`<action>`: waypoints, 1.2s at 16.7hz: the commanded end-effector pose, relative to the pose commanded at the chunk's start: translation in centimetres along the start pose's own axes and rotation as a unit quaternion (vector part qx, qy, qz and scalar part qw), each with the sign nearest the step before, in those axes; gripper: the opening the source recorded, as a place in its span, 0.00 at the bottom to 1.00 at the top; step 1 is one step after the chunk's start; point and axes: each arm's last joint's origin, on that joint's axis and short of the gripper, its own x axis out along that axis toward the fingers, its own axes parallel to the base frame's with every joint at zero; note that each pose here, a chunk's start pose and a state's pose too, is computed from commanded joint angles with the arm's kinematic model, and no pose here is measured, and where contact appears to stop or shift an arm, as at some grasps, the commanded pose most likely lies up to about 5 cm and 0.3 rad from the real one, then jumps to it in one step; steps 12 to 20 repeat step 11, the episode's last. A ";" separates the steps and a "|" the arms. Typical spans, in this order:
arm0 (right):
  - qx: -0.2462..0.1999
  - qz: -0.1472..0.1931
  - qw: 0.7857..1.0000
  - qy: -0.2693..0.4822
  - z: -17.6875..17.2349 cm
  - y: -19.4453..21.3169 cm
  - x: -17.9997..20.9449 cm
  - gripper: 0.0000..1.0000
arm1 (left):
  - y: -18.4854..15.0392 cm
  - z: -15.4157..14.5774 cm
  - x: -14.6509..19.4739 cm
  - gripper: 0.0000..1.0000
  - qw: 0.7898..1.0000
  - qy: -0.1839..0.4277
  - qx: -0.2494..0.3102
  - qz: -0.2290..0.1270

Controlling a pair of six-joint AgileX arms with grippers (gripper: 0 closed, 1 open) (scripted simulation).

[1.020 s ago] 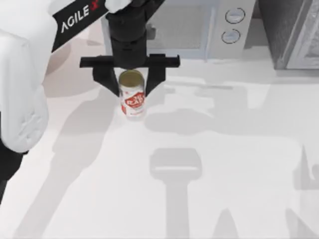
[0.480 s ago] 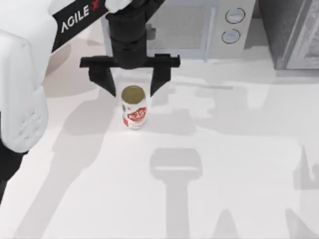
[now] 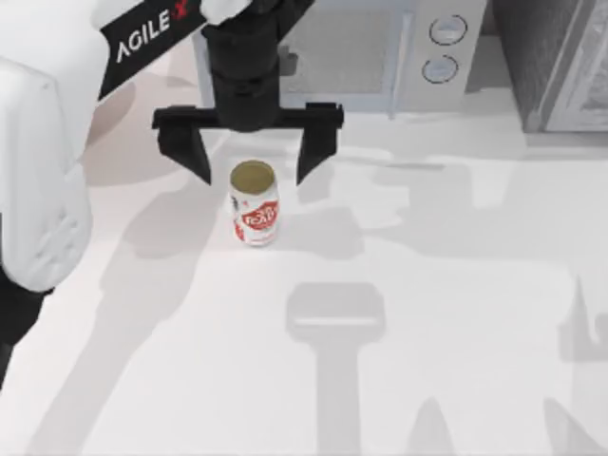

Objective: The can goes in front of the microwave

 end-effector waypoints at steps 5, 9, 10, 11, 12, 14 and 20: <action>0.000 0.000 1.000 0.000 0.0 0.0 0.0 1.00 | 0.0 0.2 -0.9 1.00 1.000 0.005 -0.002 0.002; 0.000 0.000 1.000 0.000 0.0 0.0 0.0 1.00 | 0.0 0.1 -3.5 1.00 1.000 -0.001 0.000 -0.001; 0.000 0.000 1.000 0.000 0.0 0.0 0.0 1.00 | 0.0 0.1 -3.8 1.00 1.000 0.000 0.000 0.000; 0.000 0.000 1.000 0.000 0.0 0.0 0.0 1.00 | 0.1 0.0 -4.0 1.00 1.000 0.000 -0.001 0.000; 0.000 0.000 1.000 0.000 0.0 0.0 0.0 1.00 | 0.1 0.0 -4.0 1.00 1.000 0.000 -0.001 0.000; 0.000 0.000 1.000 0.000 0.0 0.0 0.0 1.00 | 0.1 0.0 -4.0 1.00 1.000 0.000 -0.001 0.000; 0.000 0.000 1.000 0.000 0.0 0.0 0.0 1.00 | 0.1 0.0 -4.0 1.00 1.000 0.000 -0.001 0.000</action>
